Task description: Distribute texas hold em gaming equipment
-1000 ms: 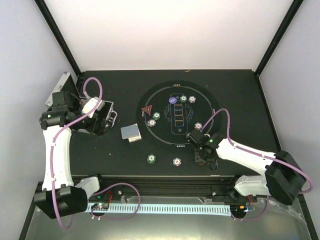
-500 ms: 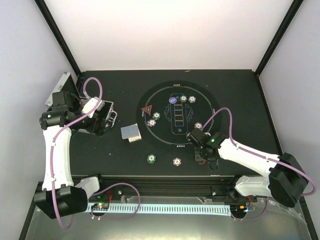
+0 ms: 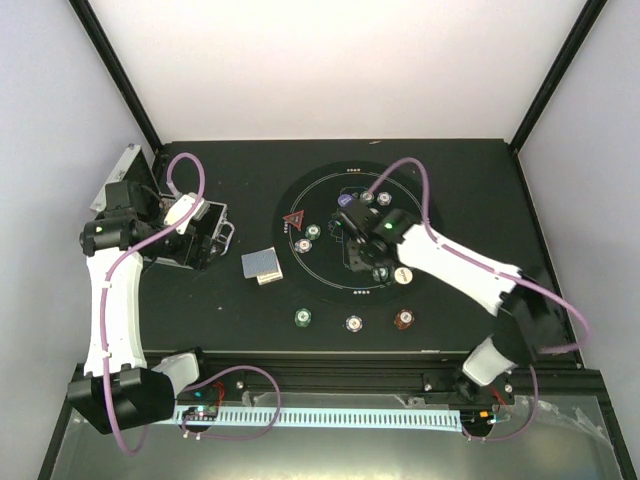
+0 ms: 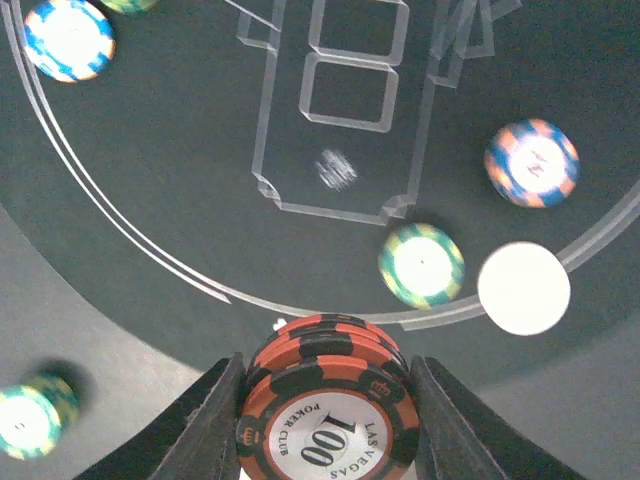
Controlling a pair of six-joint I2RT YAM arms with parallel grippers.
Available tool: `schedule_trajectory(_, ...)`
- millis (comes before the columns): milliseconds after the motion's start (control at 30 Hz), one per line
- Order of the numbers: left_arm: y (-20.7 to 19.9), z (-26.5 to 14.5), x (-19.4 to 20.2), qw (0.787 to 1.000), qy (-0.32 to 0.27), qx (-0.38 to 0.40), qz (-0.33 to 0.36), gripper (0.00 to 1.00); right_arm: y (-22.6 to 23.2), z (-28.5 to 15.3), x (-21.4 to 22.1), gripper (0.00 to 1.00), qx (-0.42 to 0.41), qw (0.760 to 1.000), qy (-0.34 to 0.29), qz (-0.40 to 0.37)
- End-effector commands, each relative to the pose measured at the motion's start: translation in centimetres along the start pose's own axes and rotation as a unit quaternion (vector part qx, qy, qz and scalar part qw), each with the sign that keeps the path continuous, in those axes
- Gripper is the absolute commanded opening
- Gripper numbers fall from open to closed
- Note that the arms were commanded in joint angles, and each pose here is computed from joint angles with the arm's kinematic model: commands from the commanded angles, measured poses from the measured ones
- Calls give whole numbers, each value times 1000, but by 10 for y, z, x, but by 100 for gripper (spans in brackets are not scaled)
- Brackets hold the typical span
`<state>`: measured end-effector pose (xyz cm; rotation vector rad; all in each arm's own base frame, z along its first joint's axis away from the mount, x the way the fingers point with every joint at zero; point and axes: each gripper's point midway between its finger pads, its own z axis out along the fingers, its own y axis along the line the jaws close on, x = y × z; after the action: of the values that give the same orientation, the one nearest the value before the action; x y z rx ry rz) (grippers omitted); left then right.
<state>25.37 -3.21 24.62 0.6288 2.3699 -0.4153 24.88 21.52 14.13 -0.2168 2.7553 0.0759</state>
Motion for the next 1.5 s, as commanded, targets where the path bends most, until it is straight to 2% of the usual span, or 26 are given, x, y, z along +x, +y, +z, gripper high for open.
schedule_trajectory(0,3,-6,-6,1000,-7,-11,11,99,30,21,-44,26,12,998,-6,-53)
schedule_trajectory(133,6,-3,-3,1000,0,-13,7,99,61,41,-92,25,4,997,-7,-72)
schedule_trajectory(267,7,-4,-3,1000,-2,-13,5,99,81,68,-112,25,-2,996,13,-83)
schedule_trajectory(467,10,-4,-3,1000,5,-19,8,99,97,110,-102,25,-16,994,48,-93)
schedule_trajectory(833,8,-4,-2,1000,3,-16,3,99,96,146,-69,25,-24,991,88,-102)
schedule_trajectory(1467,7,-15,-8,999,-2,-28,14,99,109,173,-82,25,-20,990,86,-112)
